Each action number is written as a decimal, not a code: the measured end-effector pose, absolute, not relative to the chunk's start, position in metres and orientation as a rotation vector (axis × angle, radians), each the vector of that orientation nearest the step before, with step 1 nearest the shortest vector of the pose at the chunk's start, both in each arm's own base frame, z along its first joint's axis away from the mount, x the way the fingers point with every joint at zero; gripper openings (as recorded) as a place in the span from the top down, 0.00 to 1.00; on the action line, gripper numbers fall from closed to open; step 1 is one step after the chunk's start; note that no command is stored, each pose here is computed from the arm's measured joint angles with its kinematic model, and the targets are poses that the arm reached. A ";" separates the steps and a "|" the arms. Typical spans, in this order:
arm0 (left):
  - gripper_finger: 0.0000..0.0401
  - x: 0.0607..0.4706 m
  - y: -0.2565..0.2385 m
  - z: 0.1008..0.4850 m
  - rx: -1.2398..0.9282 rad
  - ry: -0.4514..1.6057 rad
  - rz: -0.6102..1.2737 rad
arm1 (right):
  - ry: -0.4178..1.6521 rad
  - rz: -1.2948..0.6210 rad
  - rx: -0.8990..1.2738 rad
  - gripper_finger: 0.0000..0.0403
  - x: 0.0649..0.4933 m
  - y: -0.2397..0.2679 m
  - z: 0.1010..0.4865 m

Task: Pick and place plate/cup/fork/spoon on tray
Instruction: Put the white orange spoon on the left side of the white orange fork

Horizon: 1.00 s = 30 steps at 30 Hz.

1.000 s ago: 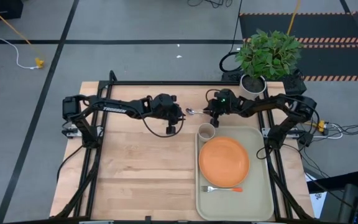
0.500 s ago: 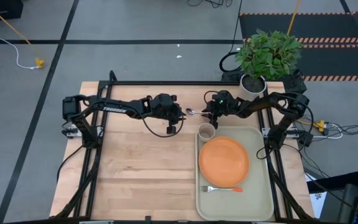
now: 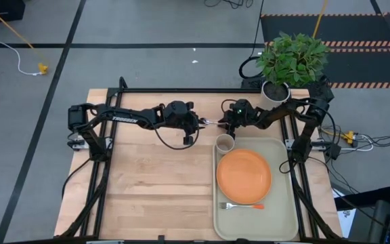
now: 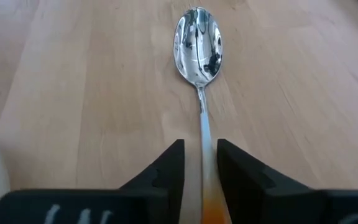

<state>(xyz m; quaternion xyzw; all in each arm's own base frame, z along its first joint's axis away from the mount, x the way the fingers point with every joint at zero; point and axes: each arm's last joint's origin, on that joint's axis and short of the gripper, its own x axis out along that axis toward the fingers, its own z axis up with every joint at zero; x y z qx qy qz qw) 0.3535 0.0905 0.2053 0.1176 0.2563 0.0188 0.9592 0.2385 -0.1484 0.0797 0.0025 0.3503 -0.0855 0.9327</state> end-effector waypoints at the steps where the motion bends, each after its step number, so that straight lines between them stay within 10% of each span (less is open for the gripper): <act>1: 0.78 0.354 0.091 0.205 0.244 0.520 0.036 | 0.717 -0.176 0.005 0.81 0.238 -0.149 0.080; 8: 0.78 0.354 0.091 0.205 0.255 0.519 0.034 | 0.724 -0.185 -0.005 0.98 0.237 -0.150 0.079; 30: 0.78 0.353 0.091 0.206 0.253 0.518 0.034 | 0.706 -0.189 -0.045 1.00 0.233 -0.146 0.104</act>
